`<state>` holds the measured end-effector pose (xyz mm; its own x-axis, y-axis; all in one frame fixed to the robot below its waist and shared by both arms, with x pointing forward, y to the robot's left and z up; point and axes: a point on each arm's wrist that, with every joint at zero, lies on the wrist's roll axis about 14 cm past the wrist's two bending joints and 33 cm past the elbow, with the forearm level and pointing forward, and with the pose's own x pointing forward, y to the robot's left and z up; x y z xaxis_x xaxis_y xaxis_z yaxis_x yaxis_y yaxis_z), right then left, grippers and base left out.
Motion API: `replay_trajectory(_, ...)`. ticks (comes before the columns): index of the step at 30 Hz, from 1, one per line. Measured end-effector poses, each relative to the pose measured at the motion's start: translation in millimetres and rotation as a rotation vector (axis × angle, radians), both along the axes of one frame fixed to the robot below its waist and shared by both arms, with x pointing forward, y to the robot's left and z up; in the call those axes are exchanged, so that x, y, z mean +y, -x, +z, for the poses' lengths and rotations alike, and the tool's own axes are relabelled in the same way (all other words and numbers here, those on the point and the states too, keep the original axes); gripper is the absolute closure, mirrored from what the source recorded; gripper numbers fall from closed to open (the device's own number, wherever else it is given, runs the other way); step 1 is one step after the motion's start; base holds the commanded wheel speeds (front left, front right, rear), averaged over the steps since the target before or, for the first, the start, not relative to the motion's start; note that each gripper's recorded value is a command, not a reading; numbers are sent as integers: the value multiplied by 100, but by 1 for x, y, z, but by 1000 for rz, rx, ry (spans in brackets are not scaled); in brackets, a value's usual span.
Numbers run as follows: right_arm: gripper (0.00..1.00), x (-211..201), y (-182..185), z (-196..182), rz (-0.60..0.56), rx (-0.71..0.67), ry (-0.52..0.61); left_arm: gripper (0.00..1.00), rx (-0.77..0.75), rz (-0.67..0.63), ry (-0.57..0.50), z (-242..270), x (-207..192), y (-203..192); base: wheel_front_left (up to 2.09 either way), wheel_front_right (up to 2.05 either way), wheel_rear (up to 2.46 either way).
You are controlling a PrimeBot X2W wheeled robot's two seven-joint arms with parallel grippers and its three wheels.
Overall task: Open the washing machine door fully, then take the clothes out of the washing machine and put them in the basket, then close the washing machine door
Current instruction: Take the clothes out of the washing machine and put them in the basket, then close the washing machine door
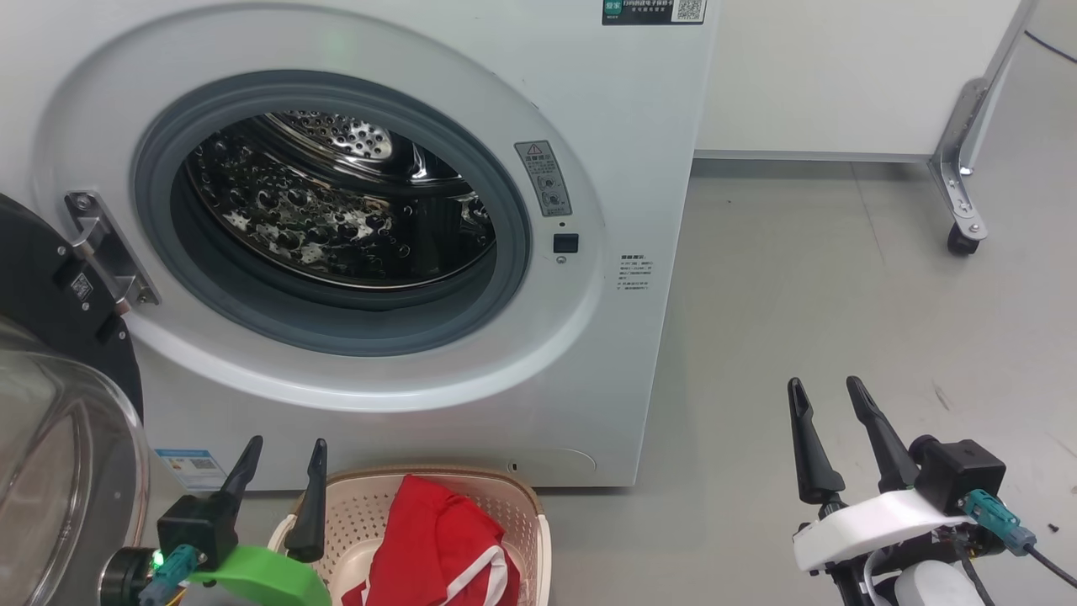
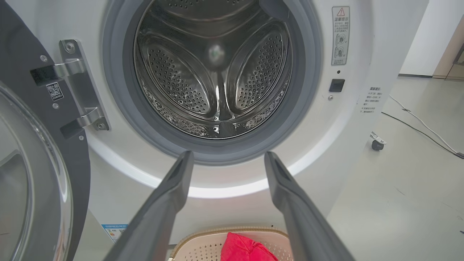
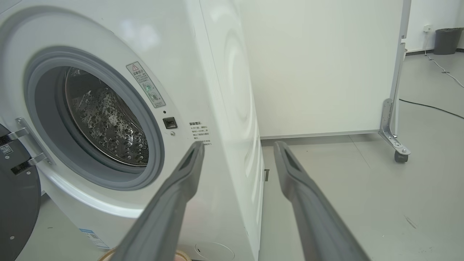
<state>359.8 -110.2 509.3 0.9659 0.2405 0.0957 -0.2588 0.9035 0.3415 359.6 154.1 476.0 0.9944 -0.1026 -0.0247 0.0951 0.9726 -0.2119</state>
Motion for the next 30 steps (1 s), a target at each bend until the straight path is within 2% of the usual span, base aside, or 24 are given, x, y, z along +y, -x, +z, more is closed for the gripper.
replay_trajectory(30, 0, -1, 0, -1, -8, 5, -10, 0, -24, -10, 3, 5, -4, 7, 0, 0, 0)
